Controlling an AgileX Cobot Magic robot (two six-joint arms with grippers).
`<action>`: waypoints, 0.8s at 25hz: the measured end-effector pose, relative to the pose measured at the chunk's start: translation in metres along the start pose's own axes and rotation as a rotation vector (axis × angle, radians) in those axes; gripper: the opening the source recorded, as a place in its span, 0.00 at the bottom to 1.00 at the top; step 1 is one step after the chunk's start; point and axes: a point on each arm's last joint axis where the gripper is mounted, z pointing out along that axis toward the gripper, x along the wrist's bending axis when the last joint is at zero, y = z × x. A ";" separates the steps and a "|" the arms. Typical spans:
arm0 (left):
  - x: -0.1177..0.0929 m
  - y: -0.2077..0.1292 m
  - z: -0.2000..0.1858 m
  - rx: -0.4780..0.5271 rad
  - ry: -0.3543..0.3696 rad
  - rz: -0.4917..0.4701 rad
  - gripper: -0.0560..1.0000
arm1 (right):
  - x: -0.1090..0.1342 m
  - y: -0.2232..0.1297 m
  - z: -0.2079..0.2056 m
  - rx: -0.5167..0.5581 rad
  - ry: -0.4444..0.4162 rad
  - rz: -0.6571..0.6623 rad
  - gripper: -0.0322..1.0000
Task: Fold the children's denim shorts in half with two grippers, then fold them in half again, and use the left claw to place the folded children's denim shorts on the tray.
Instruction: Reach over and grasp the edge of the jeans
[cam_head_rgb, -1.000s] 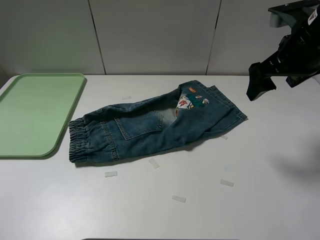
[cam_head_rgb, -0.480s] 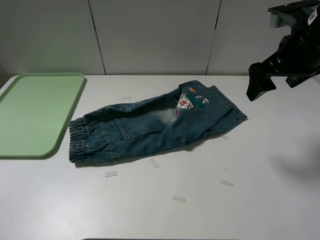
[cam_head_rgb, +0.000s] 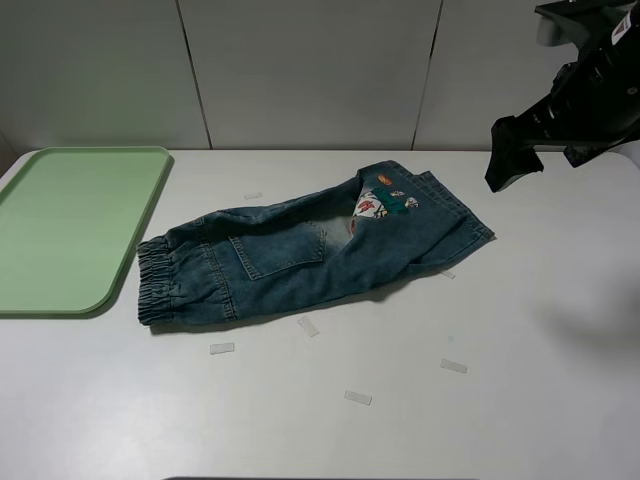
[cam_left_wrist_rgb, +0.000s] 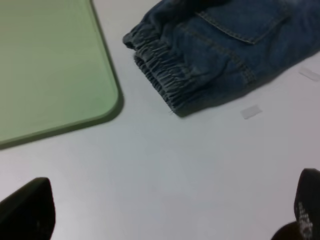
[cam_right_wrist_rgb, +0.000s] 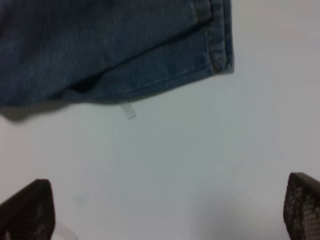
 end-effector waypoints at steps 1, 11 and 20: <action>0.000 -0.001 -0.001 -0.009 0.010 -0.008 0.96 | 0.000 0.000 0.000 -0.005 0.000 0.000 0.70; -0.001 -0.005 -0.006 -0.060 0.081 -0.060 0.96 | 0.000 0.006 0.012 -0.011 0.001 -0.002 0.70; -0.001 -0.005 -0.006 -0.060 0.082 -0.060 0.96 | 0.000 0.020 0.044 -0.046 -0.011 -0.026 0.70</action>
